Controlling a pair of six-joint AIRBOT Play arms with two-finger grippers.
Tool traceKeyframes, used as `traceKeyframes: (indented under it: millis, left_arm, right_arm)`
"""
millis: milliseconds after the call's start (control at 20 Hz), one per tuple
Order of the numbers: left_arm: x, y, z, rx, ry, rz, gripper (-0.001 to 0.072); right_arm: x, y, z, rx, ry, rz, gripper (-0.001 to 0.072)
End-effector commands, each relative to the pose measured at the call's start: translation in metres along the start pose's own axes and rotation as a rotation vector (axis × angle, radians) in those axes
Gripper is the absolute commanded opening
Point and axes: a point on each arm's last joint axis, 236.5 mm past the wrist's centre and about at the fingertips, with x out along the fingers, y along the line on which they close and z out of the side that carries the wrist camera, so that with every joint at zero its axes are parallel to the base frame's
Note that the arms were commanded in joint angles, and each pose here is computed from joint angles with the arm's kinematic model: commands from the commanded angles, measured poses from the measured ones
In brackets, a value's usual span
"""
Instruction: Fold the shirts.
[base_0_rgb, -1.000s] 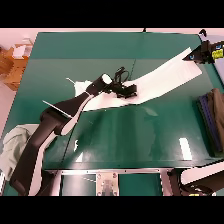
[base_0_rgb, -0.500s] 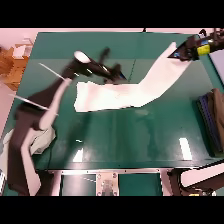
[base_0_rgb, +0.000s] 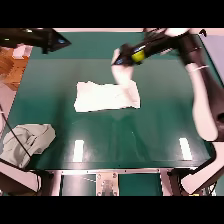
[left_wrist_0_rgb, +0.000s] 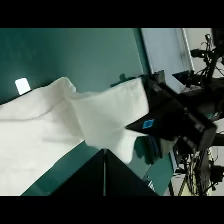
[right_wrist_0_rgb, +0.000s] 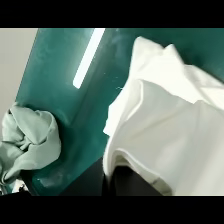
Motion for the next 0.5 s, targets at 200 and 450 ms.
traceKeyframes:
  millis: [200, 450]
  left_arm:
    - [-0.032, 0.015, -0.005, -0.002, 0.002, 0.06, 0.0026]
    - [-0.032, 0.014, -0.01, -0.003, 0.022, 0.057, 0.0026]
  right_arm:
    - [0.225, 0.017, -0.004, 0.085, -0.223, 0.038, 0.0251]
    - [0.195, 0.007, -0.019, 0.049, -0.085, 0.019, 0.0643]
